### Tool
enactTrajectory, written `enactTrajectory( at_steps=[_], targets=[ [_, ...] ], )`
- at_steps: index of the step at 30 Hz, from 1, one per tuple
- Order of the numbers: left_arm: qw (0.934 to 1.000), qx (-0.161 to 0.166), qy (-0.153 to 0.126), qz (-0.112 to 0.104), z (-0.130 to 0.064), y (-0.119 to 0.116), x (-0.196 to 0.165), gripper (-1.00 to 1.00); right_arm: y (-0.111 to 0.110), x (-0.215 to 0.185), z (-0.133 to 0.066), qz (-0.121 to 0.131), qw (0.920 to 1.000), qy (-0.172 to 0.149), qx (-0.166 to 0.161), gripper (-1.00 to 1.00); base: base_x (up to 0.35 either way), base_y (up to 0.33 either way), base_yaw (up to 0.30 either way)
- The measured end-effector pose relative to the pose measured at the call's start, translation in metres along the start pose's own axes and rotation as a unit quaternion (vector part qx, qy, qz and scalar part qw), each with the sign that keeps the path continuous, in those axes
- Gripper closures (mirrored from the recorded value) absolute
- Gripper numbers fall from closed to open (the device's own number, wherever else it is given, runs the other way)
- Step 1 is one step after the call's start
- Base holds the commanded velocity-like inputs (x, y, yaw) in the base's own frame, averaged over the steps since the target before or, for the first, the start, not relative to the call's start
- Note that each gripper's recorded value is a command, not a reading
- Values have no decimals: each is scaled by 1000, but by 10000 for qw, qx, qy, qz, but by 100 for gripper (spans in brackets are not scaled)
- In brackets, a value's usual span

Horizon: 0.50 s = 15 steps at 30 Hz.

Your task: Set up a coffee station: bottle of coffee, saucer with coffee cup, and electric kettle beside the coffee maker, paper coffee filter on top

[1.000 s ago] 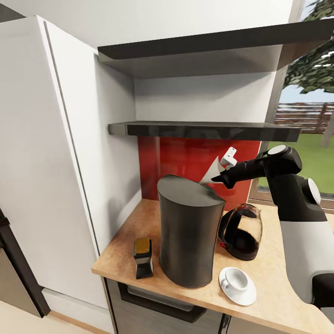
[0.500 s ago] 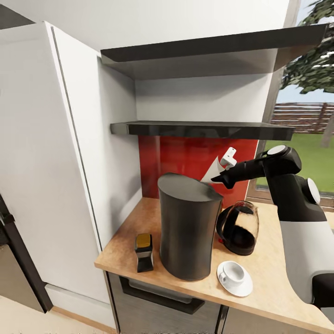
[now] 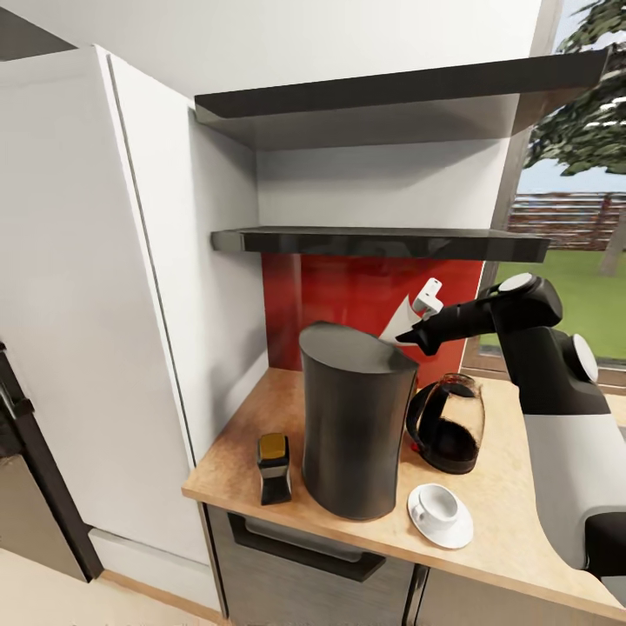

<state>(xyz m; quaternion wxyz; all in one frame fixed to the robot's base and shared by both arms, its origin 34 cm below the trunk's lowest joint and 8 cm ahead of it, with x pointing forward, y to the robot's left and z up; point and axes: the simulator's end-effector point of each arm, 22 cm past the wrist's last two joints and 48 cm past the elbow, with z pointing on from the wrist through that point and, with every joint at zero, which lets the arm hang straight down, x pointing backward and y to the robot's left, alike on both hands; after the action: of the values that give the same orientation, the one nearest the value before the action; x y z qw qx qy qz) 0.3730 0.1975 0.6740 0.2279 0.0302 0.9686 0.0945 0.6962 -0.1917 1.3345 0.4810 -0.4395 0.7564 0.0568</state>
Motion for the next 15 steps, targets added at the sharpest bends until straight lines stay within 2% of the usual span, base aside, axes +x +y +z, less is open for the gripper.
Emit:
enactTrajectory(
  at_steps=[10,15],
  targets=[
    [10000,0,0,1,0,0,0,-100,0,4,3,30,10000,42,-37,100,-2,1,0],
    [10000,-7,0,1,0,0,0,-100,5,3,7,-44,9999,91,-76,100,0,0,0]
  ],
)
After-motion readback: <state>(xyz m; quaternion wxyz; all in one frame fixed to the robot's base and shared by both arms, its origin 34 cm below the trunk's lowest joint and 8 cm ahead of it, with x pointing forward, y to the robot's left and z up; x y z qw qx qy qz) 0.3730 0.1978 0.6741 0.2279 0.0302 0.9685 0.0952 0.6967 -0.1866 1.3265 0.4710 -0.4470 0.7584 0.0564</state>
